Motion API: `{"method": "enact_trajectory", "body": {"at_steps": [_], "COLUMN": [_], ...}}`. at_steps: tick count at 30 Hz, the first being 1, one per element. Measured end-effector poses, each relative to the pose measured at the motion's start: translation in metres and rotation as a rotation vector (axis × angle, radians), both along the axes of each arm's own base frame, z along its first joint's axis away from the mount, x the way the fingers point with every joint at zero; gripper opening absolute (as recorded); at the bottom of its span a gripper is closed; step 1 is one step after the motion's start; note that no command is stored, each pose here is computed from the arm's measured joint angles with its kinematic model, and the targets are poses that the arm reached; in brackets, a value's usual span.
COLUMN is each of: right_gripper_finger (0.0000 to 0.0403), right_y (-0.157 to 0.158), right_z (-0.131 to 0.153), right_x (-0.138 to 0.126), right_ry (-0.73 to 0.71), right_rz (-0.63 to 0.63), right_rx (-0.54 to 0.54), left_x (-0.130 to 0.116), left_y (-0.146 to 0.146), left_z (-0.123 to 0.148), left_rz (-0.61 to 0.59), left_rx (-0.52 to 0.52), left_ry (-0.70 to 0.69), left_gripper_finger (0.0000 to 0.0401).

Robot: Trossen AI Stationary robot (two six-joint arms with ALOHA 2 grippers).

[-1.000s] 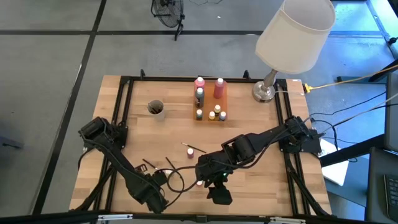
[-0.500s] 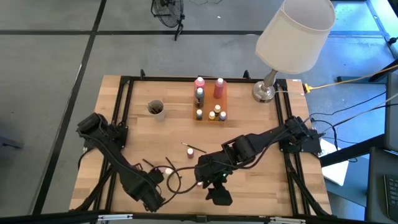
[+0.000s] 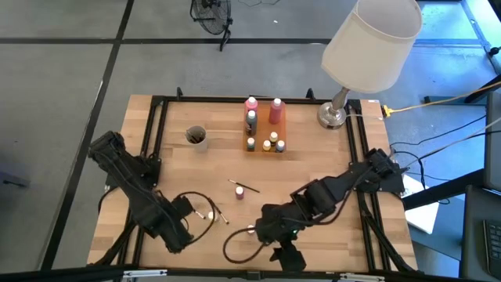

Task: Pick & Place Paint Supplies
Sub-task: Put the small blue paint bottle into the orange bin

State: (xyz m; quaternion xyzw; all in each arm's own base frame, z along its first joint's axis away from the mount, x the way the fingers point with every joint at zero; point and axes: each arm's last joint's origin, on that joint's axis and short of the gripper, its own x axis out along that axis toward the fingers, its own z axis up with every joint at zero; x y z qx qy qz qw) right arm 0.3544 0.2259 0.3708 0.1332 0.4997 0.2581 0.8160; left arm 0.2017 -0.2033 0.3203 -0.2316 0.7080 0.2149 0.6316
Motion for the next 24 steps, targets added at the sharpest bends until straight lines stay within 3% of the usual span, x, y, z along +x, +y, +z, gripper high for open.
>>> {"method": "enact_trajectory", "body": {"at_steps": [6, 12, 16, 24], "right_gripper_finger": [0.0217, 0.0217, 0.0217, 0.0217], "right_y": [0.013, 0.028, 0.031, 0.004], "right_z": [0.003, -0.001, 0.001, 0.021], "right_x": [-0.018, -0.04, -0.046, -0.058], "right_ry": [0.007, 0.032, 0.007, -0.03], "right_rz": [-0.028, -0.07, -0.128, -0.277], "right_rx": [-0.064, -0.196, -0.237, -0.335], "left_x": [-0.005, 0.006, 0.02, 0.046], "left_y": [0.021, 0.043, 0.064, 0.121], "left_z": [0.02, 0.026, 0.026, 0.026], "left_rz": [0.091, 0.106, 0.062, -0.071], "left_rx": [-0.028, -0.032, -0.029, -0.001], "left_ry": [-0.062, -0.098, -0.107, -0.149], "left_gripper_finger": [0.0116, 0.0116, 0.0116, 0.0116]}}
